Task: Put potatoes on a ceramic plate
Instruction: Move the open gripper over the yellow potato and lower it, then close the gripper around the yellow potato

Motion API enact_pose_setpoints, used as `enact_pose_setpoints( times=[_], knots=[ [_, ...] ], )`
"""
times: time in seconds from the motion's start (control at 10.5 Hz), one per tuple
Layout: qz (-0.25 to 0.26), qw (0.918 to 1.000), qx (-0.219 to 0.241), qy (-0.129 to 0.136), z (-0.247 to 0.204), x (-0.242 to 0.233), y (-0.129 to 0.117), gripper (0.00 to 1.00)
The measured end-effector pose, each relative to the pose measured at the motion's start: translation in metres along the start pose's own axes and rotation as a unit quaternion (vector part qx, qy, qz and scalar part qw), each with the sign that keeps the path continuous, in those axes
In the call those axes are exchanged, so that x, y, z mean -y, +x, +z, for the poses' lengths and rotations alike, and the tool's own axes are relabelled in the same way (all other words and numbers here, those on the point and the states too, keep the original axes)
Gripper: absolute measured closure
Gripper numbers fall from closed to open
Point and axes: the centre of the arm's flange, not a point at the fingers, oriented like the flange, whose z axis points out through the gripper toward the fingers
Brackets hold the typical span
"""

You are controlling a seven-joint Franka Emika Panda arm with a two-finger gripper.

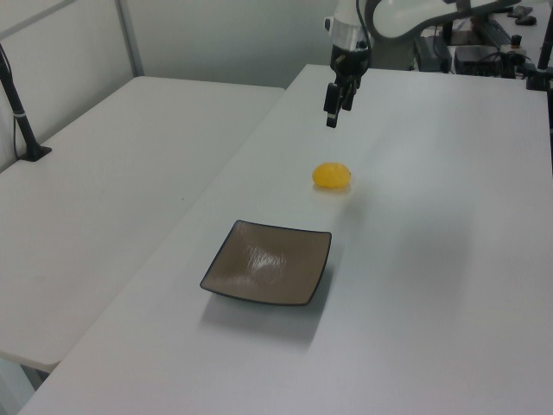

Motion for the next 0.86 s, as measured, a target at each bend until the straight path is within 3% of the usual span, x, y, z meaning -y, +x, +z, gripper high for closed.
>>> enact_pose_setpoints(
  times=[0.29, 0.86],
  knots=[
    [-0.008, 0.9998, -0.01, -0.012, 0.039, -0.002, 0.005, 0.0],
    [-0.024, 0.9988, 0.02, -0.037, 0.101, -0.006, 0.0, 0.0]
  ],
)
